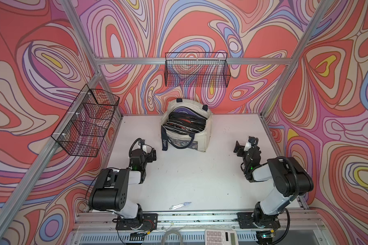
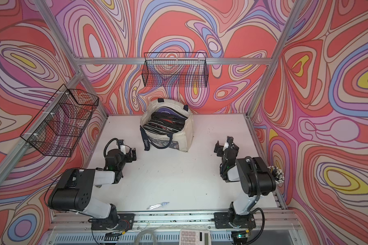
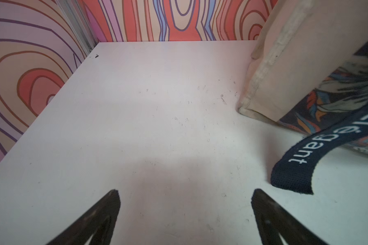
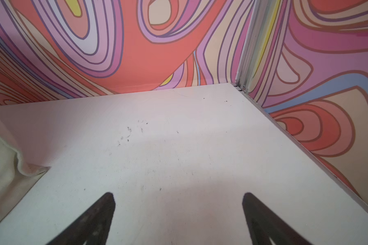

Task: Remove the ping pong set from the canvas bag
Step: Adjust the canvas bag at the center of the board.

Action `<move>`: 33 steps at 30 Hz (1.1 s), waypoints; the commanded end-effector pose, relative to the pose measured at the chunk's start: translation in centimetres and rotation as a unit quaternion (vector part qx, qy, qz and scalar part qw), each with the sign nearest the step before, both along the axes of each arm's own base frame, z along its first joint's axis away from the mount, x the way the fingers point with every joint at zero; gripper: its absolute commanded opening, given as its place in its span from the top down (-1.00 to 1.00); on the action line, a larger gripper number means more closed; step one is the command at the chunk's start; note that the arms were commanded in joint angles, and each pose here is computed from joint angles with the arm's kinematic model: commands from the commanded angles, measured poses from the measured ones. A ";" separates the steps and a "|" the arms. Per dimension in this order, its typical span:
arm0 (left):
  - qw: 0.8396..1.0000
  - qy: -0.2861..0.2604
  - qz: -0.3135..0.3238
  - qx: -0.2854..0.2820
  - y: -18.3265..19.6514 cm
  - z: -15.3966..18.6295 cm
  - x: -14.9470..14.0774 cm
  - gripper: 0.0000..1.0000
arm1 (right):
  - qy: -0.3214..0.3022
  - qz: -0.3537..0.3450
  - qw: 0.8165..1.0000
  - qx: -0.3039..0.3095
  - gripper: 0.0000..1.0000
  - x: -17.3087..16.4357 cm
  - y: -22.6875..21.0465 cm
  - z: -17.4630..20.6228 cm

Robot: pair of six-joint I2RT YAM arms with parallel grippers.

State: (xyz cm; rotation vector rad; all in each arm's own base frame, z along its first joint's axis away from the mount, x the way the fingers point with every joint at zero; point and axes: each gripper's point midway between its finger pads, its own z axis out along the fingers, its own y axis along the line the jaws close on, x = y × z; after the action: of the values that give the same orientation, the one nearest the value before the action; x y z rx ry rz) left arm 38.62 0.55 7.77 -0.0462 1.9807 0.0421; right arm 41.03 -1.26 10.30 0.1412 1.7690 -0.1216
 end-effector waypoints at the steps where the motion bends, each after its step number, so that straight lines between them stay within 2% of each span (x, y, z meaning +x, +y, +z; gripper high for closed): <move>1: 1.000 -0.021 0.002 0.006 0.1 1.1 0.8 -1.00 | -0.010 0.001 1.000 -0.009 -0.96 0.4 0.2 0.5; 33: 1.000 -0.018 -0.002 0.002 0.1 1.0 0.9 -1.00 | -0.007 0.003 1.000 -0.008 -0.96 0.5 0.2 0.4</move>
State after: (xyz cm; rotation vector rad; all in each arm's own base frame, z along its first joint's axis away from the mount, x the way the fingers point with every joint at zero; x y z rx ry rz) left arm 38.66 0.58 7.70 -0.0466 1.9830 0.0419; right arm 41.05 -1.26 10.32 0.1412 1.7687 -0.1215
